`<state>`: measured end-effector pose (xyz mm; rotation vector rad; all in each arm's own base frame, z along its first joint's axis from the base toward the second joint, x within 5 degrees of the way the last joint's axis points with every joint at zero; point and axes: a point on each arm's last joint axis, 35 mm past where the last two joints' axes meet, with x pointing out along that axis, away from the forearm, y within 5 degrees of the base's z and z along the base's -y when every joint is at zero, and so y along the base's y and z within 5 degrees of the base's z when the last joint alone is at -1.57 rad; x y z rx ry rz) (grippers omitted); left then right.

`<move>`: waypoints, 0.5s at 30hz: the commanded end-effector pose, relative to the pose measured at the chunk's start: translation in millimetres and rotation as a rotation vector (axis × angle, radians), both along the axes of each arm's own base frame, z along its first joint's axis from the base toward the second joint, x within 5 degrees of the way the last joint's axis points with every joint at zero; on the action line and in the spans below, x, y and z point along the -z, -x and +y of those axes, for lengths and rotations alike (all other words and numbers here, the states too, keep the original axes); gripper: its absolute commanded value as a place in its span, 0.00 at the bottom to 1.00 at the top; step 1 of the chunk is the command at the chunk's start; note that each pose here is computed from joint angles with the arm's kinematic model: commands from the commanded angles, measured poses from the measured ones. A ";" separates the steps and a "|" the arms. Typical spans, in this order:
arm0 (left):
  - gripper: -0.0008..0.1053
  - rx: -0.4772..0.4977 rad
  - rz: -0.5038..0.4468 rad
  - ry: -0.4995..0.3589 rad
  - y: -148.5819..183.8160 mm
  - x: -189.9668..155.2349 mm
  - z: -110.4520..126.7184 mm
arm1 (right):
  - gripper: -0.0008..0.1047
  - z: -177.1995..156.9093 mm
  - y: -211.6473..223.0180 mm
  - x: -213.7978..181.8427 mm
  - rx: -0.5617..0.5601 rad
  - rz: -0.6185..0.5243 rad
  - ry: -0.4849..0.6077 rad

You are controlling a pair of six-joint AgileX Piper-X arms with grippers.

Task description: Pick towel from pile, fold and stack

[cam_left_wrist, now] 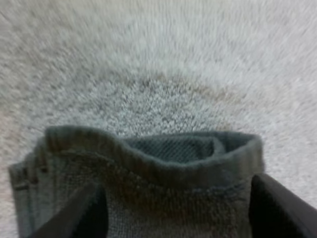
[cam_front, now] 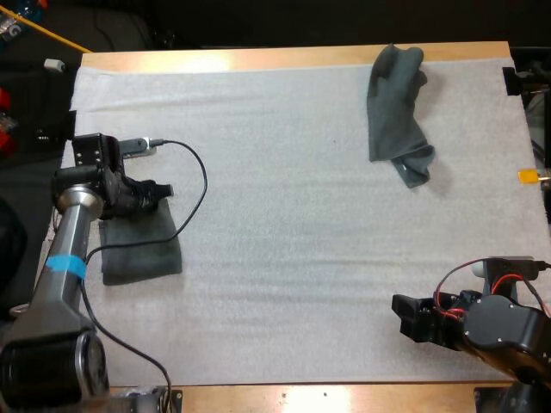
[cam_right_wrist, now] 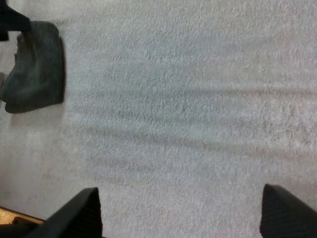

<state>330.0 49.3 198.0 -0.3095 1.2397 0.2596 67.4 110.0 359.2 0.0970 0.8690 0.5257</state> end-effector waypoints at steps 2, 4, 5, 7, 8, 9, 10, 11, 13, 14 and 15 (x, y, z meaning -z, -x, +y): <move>0.56 -0.017 0.017 0.001 -3.3 7.8 1.1 | 0.62 -0.1 0.5 -0.5 -0.007 0.002 -0.001; 0.56 -0.017 0.043 0.005 -5.3 17.3 1.4 | 0.62 -0.1 0.5 -0.5 -0.007 0.002 -0.001; 0.56 -0.017 0.053 0.007 -6.4 21.8 1.5 | 0.62 -0.1 0.5 -0.5 -0.007 0.002 -0.001; 0.56 -0.017 0.071 0.010 -8.2 29.9 1.8 | 0.62 -0.1 0.5 -0.5 -0.007 0.002 -0.001; 0.56 -0.017 0.082 0.012 -8.6 33.6 1.8 | 0.62 -0.1 0.5 -0.5 -0.007 0.002 -0.001; 0.56 -0.016 0.093 0.016 -9.0 37.3 1.8 | 0.62 -0.1 0.5 -0.5 -0.007 0.002 -0.001; 0.56 -0.016 0.097 0.018 -9.2 38.7 1.8 | 0.62 -0.1 0.5 -0.5 -0.007 0.002 -0.001; 0.56 -0.013 0.101 0.018 -9.4 40.3 1.8 | 0.62 -0.1 0.5 -0.5 -0.007 0.002 -0.001; 0.56 -0.010 0.105 0.018 -9.5 41.6 1.8 | 0.62 -0.1 0.5 -0.5 -0.007 0.002 -0.001; 0.56 -0.005 0.105 0.016 -9.5 41.6 1.8 | 0.62 -0.1 0.5 -0.5 -0.007 0.002 -0.001; 0.56 -0.001 0.104 0.015 -9.1 40.4 1.8 | 0.62 -0.1 0.5 -0.5 -0.007 0.002 -0.001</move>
